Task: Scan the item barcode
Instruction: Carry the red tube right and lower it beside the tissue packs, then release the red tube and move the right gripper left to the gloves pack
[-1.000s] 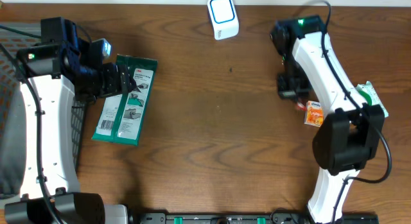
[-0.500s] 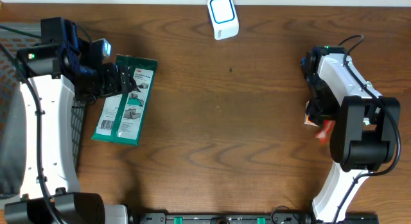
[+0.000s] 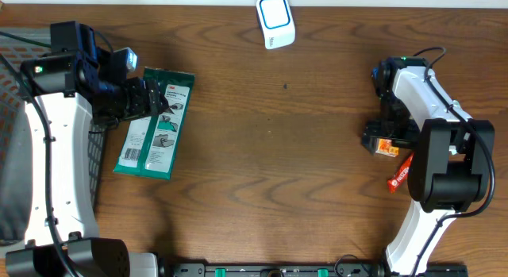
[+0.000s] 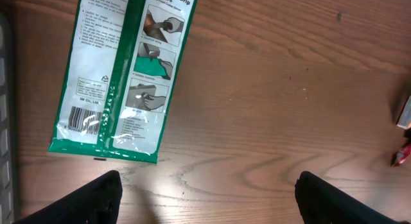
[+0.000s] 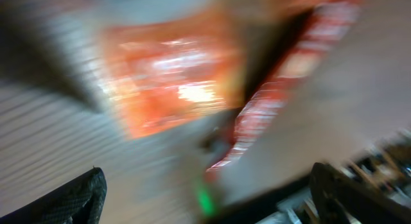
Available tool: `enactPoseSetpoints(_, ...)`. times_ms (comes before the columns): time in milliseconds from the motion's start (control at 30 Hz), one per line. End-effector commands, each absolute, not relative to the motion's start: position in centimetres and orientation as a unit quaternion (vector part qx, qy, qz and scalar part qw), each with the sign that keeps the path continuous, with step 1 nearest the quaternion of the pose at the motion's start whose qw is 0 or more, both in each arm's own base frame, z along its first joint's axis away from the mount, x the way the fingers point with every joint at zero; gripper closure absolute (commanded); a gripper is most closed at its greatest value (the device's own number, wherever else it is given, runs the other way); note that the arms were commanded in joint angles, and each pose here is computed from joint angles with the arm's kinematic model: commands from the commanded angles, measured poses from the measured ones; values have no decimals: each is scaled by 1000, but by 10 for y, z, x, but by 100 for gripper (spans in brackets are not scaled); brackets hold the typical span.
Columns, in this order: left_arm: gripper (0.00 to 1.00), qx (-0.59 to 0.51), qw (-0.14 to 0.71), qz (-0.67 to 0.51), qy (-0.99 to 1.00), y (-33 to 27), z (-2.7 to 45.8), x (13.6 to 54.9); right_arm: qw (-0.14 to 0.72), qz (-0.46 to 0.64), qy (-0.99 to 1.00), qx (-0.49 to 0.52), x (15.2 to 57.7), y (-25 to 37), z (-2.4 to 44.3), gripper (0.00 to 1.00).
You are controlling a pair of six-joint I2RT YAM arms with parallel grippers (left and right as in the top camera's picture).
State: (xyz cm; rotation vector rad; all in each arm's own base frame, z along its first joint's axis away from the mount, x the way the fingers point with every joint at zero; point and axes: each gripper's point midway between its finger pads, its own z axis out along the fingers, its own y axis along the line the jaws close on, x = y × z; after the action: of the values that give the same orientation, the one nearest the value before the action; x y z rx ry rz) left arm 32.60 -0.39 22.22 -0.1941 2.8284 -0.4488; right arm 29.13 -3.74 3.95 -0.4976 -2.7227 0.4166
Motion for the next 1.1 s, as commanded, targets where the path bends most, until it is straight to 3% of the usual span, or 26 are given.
enactPoseSetpoints(0, 13, -69, 139, -157, 975, -5, 226, 324, 184, -16, -977, -103, 296, 25, 36, 4)
enactPoseSetpoints(267, 13, -69, 139, -157, 975, -5, 226, 324, 122, -118, -985, -32, 323, 107, 31, 1)
enactPoseSetpoints(467, 13, -69, 139, -157, 975, -5, 226, 324, 42, -282, -957, 49, 351, 213, 45, 1)
enactPoseSetpoints(633, 13, -68, 139, -157, 975, -5, 226, 324, -20, -328, -943, 45, 368, 279, 51, 1)
enactPoseSetpoints(1067, 13, -69, 139, -157, 975, -5, 226, 324, -149, -395, -901, 98, 337, 409, 41, 1)
